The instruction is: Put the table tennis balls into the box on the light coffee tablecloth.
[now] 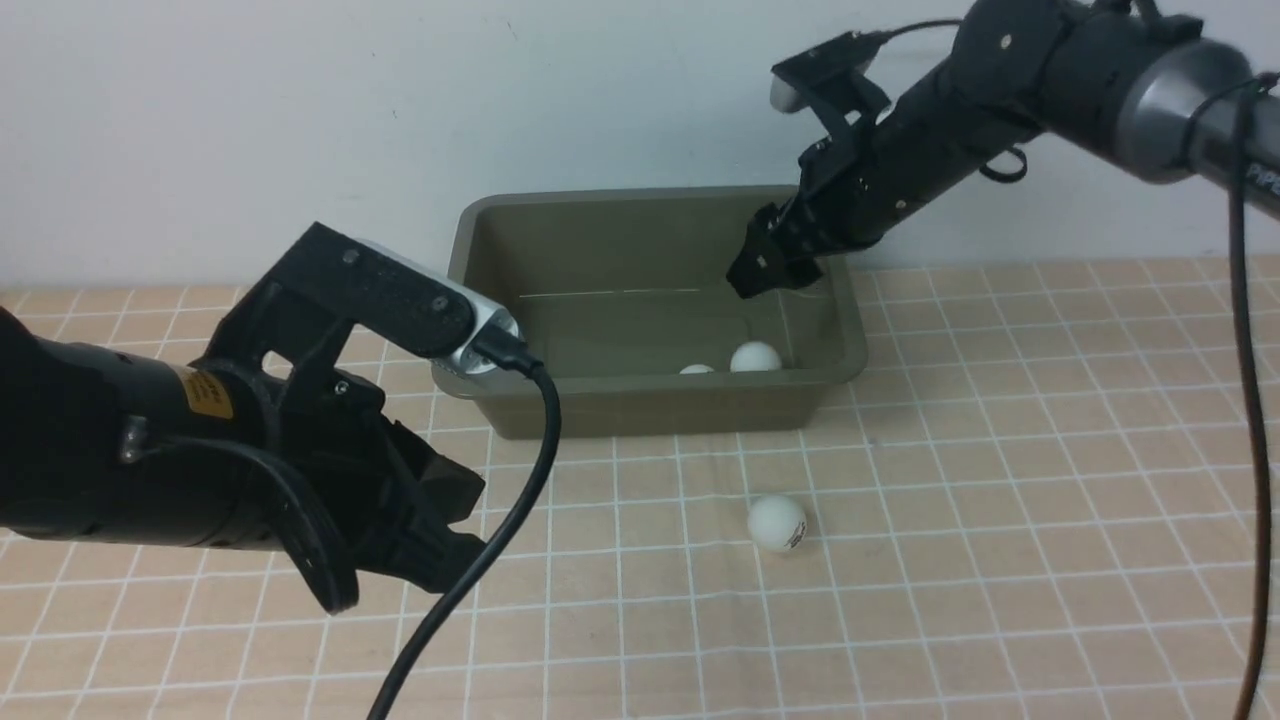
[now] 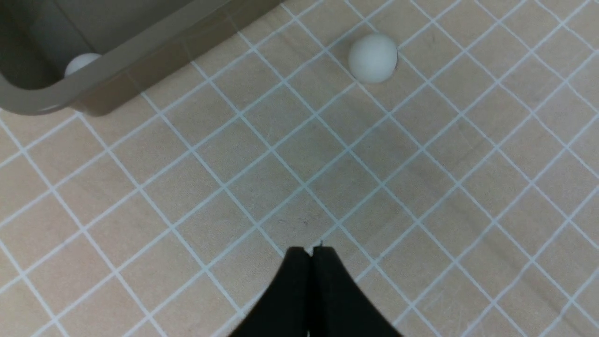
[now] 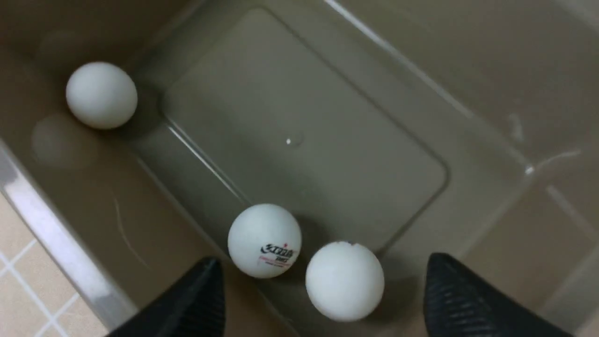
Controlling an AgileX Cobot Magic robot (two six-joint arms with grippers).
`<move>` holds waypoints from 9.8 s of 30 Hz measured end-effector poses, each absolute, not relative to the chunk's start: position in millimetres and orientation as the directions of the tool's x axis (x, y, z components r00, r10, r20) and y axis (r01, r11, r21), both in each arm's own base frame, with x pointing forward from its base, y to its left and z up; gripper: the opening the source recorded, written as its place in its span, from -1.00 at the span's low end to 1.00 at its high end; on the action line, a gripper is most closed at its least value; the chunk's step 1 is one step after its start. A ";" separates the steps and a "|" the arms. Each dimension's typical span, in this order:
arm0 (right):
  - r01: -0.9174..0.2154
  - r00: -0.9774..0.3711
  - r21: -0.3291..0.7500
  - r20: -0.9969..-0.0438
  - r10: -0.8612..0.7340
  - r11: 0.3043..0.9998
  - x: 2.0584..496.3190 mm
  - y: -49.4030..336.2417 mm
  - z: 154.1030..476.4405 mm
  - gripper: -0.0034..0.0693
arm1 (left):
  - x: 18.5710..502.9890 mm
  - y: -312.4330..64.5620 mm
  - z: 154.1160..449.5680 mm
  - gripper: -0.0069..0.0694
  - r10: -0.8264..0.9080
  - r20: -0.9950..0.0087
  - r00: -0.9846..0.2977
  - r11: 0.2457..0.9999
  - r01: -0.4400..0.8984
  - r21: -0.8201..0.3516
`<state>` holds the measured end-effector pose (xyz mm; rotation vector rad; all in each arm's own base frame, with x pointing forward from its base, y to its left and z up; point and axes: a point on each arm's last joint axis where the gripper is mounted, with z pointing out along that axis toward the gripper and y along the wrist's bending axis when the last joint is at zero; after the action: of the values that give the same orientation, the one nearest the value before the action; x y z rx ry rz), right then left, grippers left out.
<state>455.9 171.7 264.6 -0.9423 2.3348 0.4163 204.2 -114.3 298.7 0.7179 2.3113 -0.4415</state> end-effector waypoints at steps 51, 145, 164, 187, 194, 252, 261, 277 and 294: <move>-0.630 -0.667 0.115 -0.586 -0.460 0.768 295.1 174.4 189.5 0.12 | 204.1 -115.4 299.4 -1.00 0.370 -0.692 -0.620 0.786 0.606 -0.123; -0.402 -0.408 -0.165 -0.848 -0.338 0.901 319.6 91.5 522.7 -0.93 | 202.4 -116.7 299.2 -1.00 0.358 -0.683 -0.637 0.783 0.604 -0.153; -0.409 -0.264 -0.202 -0.907 -0.327 0.890 112.4 37.9 368.1 -0.96 | 204.6 -116.7 300.7 -1.00 0.347 -0.702 -0.622 0.788 0.600 -0.142; -0.315 -0.212 -0.129 -0.956 -0.202 0.940 85.3 25.2 238.4 -0.96 | 207.3 -119.0 304.5 -1.00 0.284 -0.733 -0.618 0.796 0.578 -0.180; -0.325 -0.251 -0.126 -0.944 -0.214 0.937 84.1 25.3 234.6 -0.96 | 214.7 -121.6 313.7 -1.00 0.130 -0.791 -0.597 0.816 0.518 -0.257; -0.337 -0.299 -0.123 -0.926 -0.230 0.933 82.3 25.4 229.4 -0.96 | 59.4 6.1 203.5 -1.00 0.038 -0.989 -0.146 0.988 -0.141 0.059; -0.337 -0.299 -0.123 -0.926 -0.230 0.933 82.3 25.4 229.4 -0.96 | 54.4 11.1 183.1 -1.00 -0.011 -0.985 -0.172 0.977 -0.211 0.026; -0.338 -0.301 -0.122 -0.925 -0.230 0.933 82.2 25.4 229.2 -0.96 | 51.0 12.1 169.8 -1.00 0.006 -0.947 -0.321 0.975 -0.209 0.077; -0.338 -0.301 -0.122 -0.925 -0.230 0.933 82.2 25.4 229.2 -0.96 | 51.9 7.1 169.7 -1.00 0.024 -0.948 -0.318 0.991 -0.116 0.064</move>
<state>82.2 25.4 229.2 -0.4151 1.8946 0.1120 51.9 7.1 169.7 -0.0668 1.8902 0.1400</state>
